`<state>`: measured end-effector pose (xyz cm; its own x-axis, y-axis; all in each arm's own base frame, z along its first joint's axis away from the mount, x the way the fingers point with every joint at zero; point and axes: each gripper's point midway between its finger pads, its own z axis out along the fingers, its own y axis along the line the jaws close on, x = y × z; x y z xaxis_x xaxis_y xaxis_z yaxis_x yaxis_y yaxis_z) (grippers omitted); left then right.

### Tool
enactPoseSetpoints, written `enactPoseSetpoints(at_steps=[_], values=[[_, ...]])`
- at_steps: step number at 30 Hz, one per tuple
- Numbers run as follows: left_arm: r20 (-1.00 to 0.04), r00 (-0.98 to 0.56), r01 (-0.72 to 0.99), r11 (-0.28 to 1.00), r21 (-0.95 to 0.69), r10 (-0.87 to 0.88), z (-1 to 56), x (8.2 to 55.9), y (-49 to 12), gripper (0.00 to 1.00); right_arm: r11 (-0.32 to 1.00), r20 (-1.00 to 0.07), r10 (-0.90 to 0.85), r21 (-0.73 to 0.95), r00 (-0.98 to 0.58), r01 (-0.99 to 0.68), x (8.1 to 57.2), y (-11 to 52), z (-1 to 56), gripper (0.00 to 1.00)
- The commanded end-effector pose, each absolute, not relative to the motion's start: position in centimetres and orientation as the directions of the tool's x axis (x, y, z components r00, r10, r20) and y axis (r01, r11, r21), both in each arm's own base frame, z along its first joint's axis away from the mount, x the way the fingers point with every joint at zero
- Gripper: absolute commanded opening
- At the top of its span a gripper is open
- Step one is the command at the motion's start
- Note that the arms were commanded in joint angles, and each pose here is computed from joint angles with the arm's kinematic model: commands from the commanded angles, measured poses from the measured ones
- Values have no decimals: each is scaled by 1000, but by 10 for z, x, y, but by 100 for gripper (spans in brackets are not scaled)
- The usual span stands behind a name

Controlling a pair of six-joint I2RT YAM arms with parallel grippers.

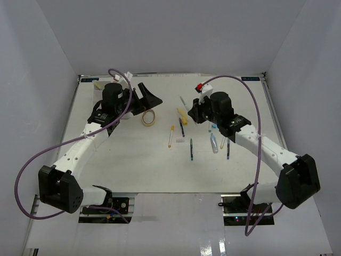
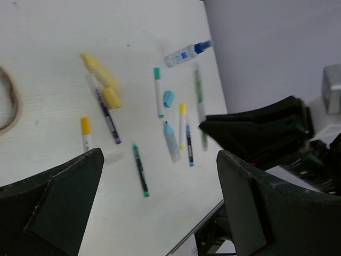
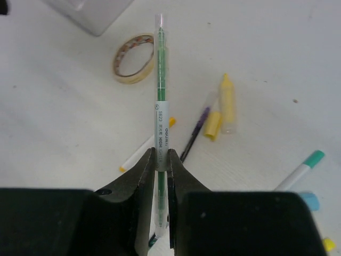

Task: Sort the stationery into containers
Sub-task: Pick up the pen from the center of the board.

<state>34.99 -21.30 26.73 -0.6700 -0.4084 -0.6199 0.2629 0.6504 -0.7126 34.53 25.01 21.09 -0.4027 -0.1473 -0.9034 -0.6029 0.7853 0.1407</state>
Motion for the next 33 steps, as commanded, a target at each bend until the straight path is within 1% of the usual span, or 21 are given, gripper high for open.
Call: enactPoseSetpoints(at_steps=[1, 3, 7, 10, 13, 14, 16, 17, 19, 20, 23, 24, 26, 27, 29, 30, 31, 33], values=[[-637, -625, 324, 593, -737, -451, 314, 350, -243, 98, 702, -937, -116, 158, -330, -695, 314, 274, 231, 16], [-647, -614, 348, 582, -735, -451, 325, 350, -255, 98, 683, -945, -93, 169, -314, -711, 304, 278, 239, 17], [-645, -637, 373, 563, -737, -422, 326, 345, -289, 98, 647, -959, -50, 182, -280, -740, 286, 282, 251, 18], [-637, -657, 364, 571, -736, -402, 315, 343, -306, 97, 635, -960, -37, 190, -276, -749, 280, 282, 252, 18], [-618, -678, 333, 583, -741, -398, 301, 341, -315, 94, 630, -960, -25, 202, -279, -750, 278, 282, 251, 18], [-614, -680, 325, 587, -742, -400, 299, 341, -316, 89, 621, -962, -18, 204, -274, -756, 276, 283, 253, 18], [-601, -695, 315, 585, -748, -395, 293, 340, -321, 83, 616, -962, -3, 214, -275, -758, 274, 283, 253, 18], [-598, -700, 317, 581, -750, -390, 293, 339, -323, 78, 616, -962, -1, 215, -273, -758, 274, 283, 253, 18], [-598, -707, 324, 578, -749, -378, 292, 337, -329, 72, 616, -963, 6, 216, -270, -758, 274, 283, 253, 18], [-600, -708, 330, 576, -748, -374, 293, 336, -332, 65, 618, -963, 9, 218, -271, -755, 275, 283, 252, 19], [-600, -710, 333, 575, -747, -368, 292, 335, -335, 52, 623, -962, 14, 221, -272, -751, 275, 282, 251, 19], [-600, -711, 334, 575, -747, -367, 292, 335, -335, 44, 625, -962, 16, 224, -274, -748, 276, 282, 249, 19], [-600, -712, 333, 578, -745, -364, 290, 335, -336, 35, 627, -962, 19, 223, -272, -747, 276, 282, 249, 20], [-600, -713, 334, 578, -745, -362, 289, 335, -336, 26, 627, -962, 18, 223, -273, -746, 276, 282, 248, 20], [-601, -713, 335, 579, -744, -361, 289, 334, -336, 18, 628, -962, 19, 224, -274, -745, 276, 281, 247, 20], [-603, -712, 334, 581, -742, -361, 288, 334, -335, 10, 630, -961, 19, 226, -276, -743, 276, 281, 246, 20], [-605, -710, 335, 583, -740, -360, 288, 335, -335, 7, 632, -961, 19, 226, -277, -741, 277, 281, 245, 20], [-615, -703, 339, 591, -732, -358, 288, 335, -333, 4, 634, -961, 20, 227, -277, -739, 277, 281, 244, 22]])
